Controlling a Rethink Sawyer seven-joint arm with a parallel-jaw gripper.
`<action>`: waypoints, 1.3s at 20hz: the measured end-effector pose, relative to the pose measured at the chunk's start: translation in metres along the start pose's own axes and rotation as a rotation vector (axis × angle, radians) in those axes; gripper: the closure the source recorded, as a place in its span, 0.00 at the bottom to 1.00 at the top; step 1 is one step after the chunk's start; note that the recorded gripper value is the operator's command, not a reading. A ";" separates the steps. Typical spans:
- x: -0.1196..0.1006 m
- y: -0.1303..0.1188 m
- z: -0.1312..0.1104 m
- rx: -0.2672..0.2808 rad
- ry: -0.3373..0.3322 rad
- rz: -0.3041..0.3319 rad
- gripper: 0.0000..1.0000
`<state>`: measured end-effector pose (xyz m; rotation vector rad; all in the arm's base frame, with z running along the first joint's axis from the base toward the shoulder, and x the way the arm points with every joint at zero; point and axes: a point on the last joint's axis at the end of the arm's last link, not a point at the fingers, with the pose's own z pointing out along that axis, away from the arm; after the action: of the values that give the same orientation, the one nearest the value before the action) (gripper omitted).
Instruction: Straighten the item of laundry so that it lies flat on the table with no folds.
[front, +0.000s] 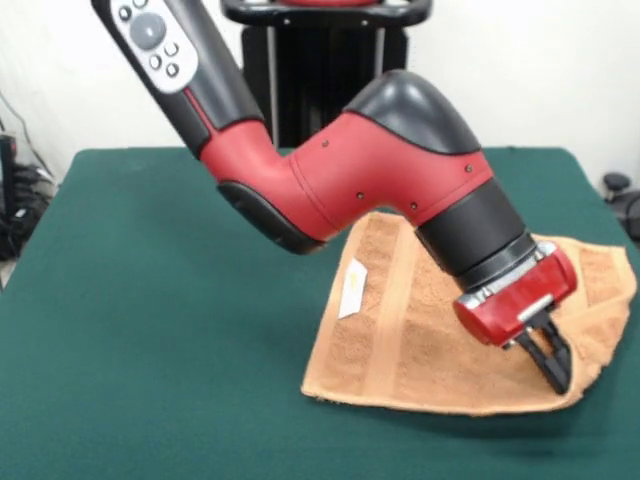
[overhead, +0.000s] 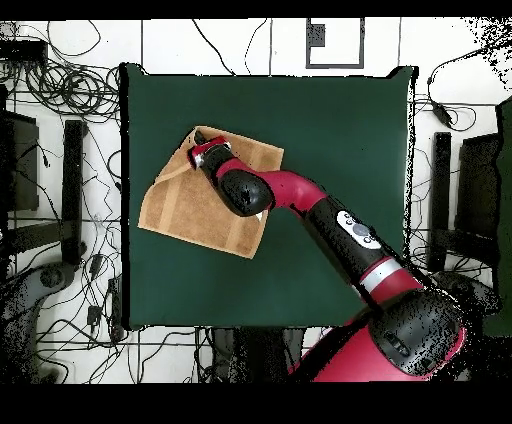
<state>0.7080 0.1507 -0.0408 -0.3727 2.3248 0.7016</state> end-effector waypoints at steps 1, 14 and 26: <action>0.001 0.004 0.003 -0.011 -0.011 0.006 1.00; 0.015 0.057 0.032 -0.054 0.034 -0.079 1.00; 0.031 0.106 0.063 0.318 0.298 -0.477 1.00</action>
<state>0.6721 0.2711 -0.0606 -0.8917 2.4288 0.0433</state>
